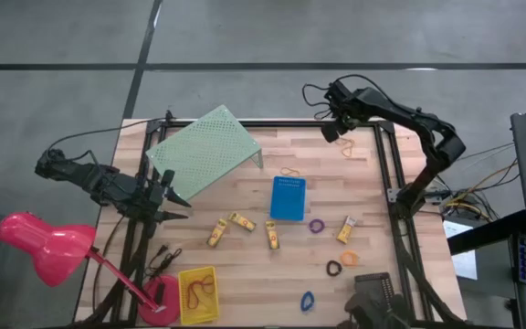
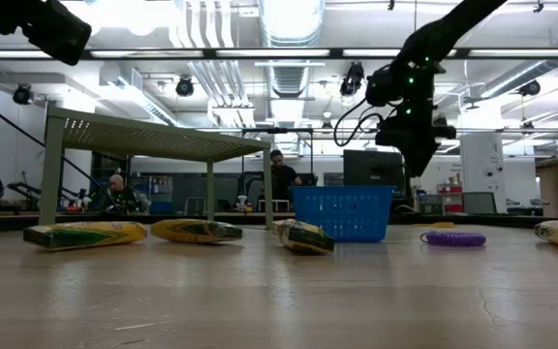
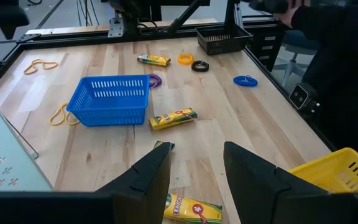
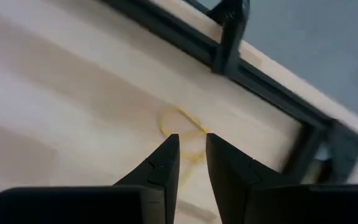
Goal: Pick & Place Office Desk Supplies
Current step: Put the yellow rubber band into the yellow basket
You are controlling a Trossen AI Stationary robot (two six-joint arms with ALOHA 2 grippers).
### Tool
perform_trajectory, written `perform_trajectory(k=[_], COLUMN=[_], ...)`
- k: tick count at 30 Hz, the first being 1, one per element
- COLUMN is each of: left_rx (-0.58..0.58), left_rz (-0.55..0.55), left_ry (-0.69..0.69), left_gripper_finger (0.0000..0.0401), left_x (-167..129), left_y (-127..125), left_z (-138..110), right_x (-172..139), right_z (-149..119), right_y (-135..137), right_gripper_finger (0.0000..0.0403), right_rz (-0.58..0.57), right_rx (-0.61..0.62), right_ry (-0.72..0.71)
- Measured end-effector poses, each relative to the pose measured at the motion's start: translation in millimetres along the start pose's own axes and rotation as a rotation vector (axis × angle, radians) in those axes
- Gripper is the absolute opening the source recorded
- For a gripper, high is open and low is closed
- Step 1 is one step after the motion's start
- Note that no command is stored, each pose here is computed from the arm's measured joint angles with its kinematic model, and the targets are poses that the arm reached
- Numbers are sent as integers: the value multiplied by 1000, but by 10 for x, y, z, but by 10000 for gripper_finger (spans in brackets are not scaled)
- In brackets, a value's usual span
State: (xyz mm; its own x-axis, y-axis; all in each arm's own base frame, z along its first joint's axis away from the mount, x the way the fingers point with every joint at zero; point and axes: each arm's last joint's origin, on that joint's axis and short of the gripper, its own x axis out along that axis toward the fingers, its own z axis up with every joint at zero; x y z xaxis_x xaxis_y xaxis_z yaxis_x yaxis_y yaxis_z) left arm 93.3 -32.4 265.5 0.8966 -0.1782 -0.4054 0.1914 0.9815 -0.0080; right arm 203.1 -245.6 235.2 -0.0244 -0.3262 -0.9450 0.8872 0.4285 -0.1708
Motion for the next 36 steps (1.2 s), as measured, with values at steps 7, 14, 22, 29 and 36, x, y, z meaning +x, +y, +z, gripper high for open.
perform_trajectory(k=[7, 14, 22, 29, 36], left_rx=[0, 0, 0, 0, -1], left_rz=[0, 0, 0, 0, 0], left_ry=[1, 1, 1, 1, 1], left_gripper_finger=[154, 154, 154, 154, 154], left_x=[0, 0, 0, 0, 0], left_y=[0, 0, 0, 0, 0], left_z=[-1, -1, -1, -1, -1], right_x=[342, 652, 793, 848, 923], right_z=[110, 84, 47, -38, -108], right_y=[-165, -266, -256, -357, -397], right_gripper_finger=[69, 63, 68, 64, 63], right_rz=[117, 84, 22, -47, -43], right_rx=[158, 212, 242, 281, 301], right_ry=[77, 197, 256, 340, 355])
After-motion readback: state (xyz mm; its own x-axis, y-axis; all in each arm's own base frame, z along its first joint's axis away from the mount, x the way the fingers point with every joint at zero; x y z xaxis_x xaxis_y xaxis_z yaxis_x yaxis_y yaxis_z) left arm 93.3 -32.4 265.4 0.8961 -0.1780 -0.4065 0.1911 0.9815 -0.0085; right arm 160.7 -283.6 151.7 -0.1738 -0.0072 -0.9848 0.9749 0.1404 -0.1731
